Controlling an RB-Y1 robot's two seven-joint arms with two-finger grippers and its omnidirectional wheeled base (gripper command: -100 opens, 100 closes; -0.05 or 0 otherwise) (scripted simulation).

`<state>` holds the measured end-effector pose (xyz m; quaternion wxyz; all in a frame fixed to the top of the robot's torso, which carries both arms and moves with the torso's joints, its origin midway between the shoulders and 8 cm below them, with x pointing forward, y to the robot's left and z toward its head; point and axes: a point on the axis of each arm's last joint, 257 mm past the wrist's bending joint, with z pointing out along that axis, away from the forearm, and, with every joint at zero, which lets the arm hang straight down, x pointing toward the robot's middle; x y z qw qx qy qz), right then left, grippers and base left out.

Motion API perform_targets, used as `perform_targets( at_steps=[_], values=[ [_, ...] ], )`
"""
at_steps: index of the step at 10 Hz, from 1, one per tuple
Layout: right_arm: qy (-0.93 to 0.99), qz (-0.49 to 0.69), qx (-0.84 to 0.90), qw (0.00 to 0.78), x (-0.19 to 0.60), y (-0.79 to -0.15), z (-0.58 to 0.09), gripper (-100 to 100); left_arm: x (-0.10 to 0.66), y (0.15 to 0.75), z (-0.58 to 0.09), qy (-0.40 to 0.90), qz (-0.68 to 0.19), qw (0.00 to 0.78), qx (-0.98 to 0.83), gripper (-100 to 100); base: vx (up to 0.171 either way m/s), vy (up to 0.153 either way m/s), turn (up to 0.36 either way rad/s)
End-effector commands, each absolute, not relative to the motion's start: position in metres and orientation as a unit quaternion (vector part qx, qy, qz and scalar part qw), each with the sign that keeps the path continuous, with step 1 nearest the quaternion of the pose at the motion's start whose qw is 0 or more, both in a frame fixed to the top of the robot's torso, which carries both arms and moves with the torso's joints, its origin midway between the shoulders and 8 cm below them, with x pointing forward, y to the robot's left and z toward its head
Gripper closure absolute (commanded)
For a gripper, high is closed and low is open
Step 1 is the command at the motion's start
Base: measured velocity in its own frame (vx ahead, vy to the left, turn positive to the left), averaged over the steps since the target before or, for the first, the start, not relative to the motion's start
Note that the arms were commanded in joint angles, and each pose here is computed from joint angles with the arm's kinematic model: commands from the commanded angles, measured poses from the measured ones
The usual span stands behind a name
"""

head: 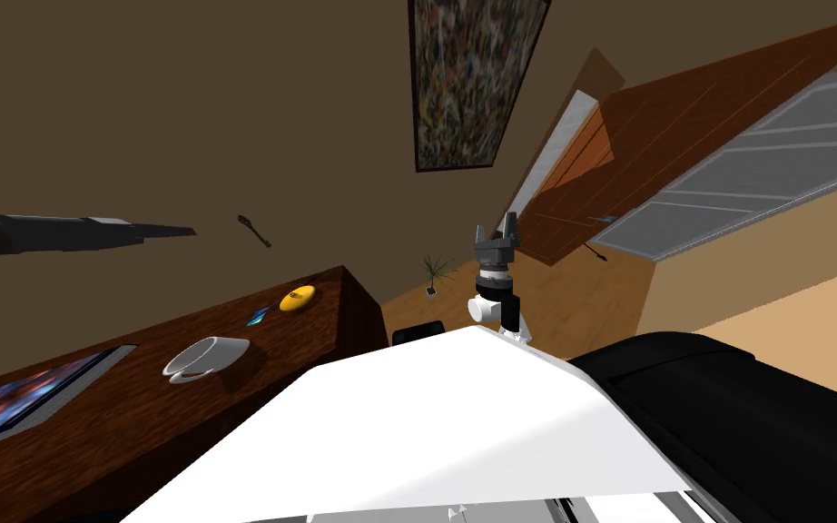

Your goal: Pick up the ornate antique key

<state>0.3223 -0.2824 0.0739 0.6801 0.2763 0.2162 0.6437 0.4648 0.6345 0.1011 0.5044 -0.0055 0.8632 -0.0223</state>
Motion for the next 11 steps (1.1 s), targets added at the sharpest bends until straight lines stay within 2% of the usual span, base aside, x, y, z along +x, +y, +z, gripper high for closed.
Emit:
perform_targets(
  at_steps=[1,11],
  values=[
    [0.216,0.644,0.276,0.680,0.322,-0.282,0.074,0,0.469,0.626,0.108,0.867,-0.027,0.497,-0.002,-100,0.174,0.012,0.138],
    [0.216,0.644,0.276,0.680,0.322,-0.282,0.074,0,0.488,0.579,0.113,0.905,-0.030,0.424,0.014,-100,0.205,0.031,0.093]
  ],
)
